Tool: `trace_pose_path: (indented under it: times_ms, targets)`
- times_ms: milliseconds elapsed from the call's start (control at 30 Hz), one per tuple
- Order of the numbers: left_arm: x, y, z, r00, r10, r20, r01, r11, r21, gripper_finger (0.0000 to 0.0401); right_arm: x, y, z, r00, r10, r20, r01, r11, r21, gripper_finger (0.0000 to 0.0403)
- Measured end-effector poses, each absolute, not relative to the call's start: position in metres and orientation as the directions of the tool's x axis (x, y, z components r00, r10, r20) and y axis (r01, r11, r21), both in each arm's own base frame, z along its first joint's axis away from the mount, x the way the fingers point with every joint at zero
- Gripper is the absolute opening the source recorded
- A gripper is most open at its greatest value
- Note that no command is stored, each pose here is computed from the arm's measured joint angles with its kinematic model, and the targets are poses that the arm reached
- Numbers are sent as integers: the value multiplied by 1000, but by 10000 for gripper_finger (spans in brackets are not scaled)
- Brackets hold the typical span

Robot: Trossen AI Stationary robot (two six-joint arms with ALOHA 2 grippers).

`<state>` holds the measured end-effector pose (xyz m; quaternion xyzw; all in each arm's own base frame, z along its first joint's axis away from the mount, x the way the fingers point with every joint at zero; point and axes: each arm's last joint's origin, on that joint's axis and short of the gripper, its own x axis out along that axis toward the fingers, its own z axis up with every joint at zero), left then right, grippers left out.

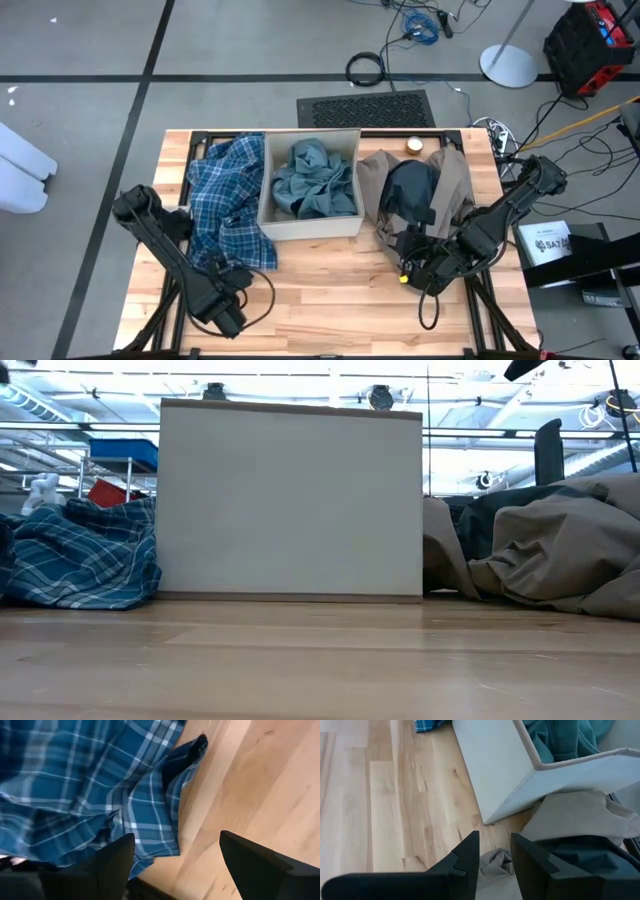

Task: Sort clothes
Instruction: Put the blue polo shirt into the laundry organizer

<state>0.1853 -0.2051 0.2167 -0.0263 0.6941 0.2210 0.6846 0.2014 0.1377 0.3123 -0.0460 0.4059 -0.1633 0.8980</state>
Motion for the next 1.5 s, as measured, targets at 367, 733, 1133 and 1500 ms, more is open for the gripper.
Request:
trace_pose_path:
  times_ms: [367, 733, 1133, 1500]
  targets:
    - [170, -186, 170, -50, 370, -928, -404, 842, 357, 302, 201, 138, 312, 616, -332, -715, 236, 943, -235, 98]
    - [160, -162, 149, -110, 474, -873, -420, 774, 473, 295, 201, 137, 312, 613, -334, -716, 224, 942, -249, 98]
    - [181, -162, 162, -102, 414, -905, -439, 797, 414, 21, 201, 137, 312, 614, -334, -715, 216, 942, -255, 98]
    - [228, -198, 259, 239, 307, -921, -428, 885, 184, 11, 201, 137, 312, 614, -334, -715, 216, 942, -255, 98]
